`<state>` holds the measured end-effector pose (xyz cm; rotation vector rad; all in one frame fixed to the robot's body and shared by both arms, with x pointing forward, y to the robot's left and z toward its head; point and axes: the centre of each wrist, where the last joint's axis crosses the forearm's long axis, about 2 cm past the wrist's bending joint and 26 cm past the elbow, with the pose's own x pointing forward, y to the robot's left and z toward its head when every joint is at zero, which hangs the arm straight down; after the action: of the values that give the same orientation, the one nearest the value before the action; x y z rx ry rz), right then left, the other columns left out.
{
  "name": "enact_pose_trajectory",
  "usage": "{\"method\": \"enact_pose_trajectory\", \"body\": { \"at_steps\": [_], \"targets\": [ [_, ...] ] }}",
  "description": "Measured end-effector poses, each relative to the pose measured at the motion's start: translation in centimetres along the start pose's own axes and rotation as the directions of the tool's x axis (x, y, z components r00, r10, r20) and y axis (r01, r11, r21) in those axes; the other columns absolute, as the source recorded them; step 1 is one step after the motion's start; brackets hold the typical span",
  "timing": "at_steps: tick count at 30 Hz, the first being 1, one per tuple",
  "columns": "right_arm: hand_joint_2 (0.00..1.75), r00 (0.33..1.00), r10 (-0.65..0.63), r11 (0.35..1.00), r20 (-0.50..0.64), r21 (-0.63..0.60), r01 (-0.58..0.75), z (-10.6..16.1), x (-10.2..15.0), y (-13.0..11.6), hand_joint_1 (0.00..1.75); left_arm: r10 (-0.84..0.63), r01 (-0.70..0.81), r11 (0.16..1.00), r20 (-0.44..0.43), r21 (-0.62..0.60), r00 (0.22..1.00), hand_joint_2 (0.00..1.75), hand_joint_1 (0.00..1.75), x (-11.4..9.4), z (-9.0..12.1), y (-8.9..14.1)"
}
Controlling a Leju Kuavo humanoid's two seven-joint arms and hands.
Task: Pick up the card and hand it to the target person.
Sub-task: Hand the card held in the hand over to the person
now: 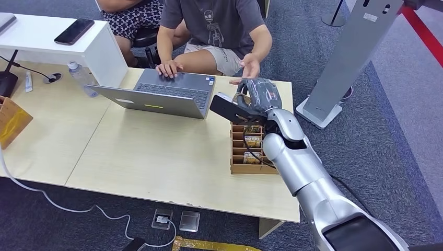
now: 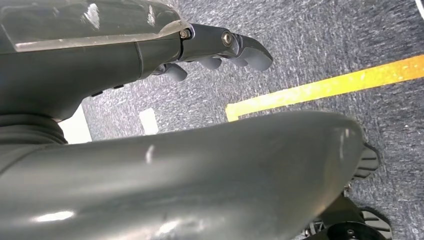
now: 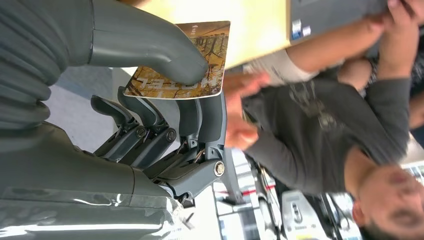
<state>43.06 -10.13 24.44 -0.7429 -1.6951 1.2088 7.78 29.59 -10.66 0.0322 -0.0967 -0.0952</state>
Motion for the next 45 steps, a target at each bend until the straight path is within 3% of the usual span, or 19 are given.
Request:
{"method": "enact_pose_trajectory", "body": {
  "at_steps": [7, 15, 37, 41, 45],
  "targets": [
    [1.75, 0.999, 0.022, 0.997, -0.038, 0.074, -0.019, 0.4, -0.5, 2.1, 1.75, 0.009, -0.009, 1.0, -0.004, -0.006, 1.0, 0.0, 0.0, -0.6, 0.0, -0.1],
    [1.75, 0.997, 0.039, 0.997, -0.06, 0.076, -0.035, 0.7, -0.7, 3.0, 1.75, 0.018, -0.018, 1.0, 0.001, -0.013, 1.0, 0.0, 0.0, -0.8, -0.1, -0.1],
    [1.75, 0.996, 0.081, 0.995, -0.043, -0.05, -0.083, -1.4, -0.6, -0.8, 1.75, 0.021, -0.021, 1.0, -0.006, -0.008, 1.0, 0.0, 0.0, -0.5, 0.0, -0.3],
    [1.75, 0.996, 0.082, 0.995, -0.044, -0.051, -0.085, -1.5, -0.7, -0.9, 0.0, 0.023, -0.023, 1.0, -0.007, -0.007, 1.0, 0.0, 0.0, -0.5, 0.0, -0.3],
    [1.75, 0.996, 0.083, 0.995, -0.042, -0.05, -0.085, -1.5, -0.7, -0.9, 0.0, 0.023, -0.023, 1.0, -0.008, -0.008, 1.0, 0.0, 0.0, -0.5, 0.0, -0.3]
  ]
}}
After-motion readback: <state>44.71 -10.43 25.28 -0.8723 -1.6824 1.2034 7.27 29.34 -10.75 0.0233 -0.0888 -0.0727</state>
